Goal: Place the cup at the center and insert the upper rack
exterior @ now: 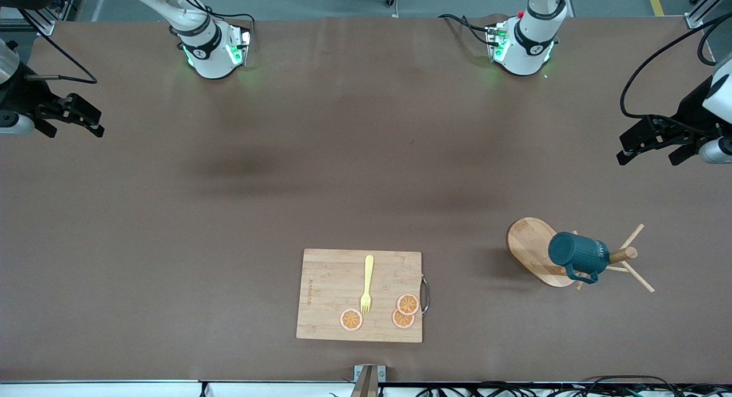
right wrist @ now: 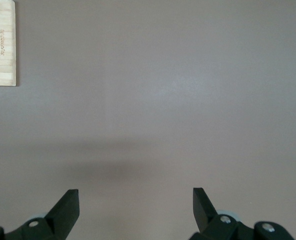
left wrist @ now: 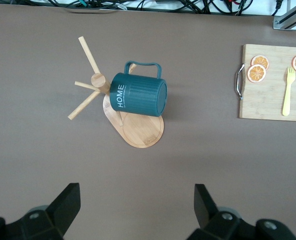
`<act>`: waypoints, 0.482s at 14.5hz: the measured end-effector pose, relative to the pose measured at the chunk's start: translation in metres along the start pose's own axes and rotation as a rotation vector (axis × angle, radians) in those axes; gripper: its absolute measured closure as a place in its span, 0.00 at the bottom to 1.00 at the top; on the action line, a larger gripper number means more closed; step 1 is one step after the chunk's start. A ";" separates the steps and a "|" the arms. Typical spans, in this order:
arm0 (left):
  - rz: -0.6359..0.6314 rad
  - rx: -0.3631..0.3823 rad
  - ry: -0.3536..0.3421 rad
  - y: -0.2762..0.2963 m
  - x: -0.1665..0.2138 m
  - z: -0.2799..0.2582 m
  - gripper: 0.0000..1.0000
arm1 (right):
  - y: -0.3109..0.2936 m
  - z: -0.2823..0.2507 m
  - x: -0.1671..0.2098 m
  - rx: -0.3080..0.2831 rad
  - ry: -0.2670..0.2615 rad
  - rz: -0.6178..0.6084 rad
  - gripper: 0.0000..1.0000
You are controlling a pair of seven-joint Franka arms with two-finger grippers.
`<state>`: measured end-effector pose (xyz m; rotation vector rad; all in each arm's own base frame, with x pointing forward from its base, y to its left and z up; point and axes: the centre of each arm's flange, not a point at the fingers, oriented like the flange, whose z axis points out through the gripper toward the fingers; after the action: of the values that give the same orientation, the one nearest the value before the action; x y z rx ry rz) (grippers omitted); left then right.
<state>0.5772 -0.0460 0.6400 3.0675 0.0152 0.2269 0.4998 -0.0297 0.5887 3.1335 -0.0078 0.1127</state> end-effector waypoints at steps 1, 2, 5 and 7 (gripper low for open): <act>0.000 0.000 0.002 0.000 0.000 -0.001 0.00 | 0.000 0.000 0.000 0.000 0.000 0.000 0.00; -0.001 0.001 0.003 0.000 0.000 -0.002 0.00 | 0.000 0.000 0.000 0.000 0.000 0.000 0.00; -0.001 0.001 -0.002 -0.001 -0.004 -0.008 0.00 | 0.000 0.000 0.000 0.000 0.000 0.000 0.00; -0.002 0.005 -0.019 -0.002 -0.009 -0.011 0.00 | -0.001 -0.003 0.000 0.000 0.006 -0.002 0.00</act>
<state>0.5662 -0.0434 0.6498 3.0740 0.0179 0.1980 0.4997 -0.0290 0.5915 3.1327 -0.0052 0.1216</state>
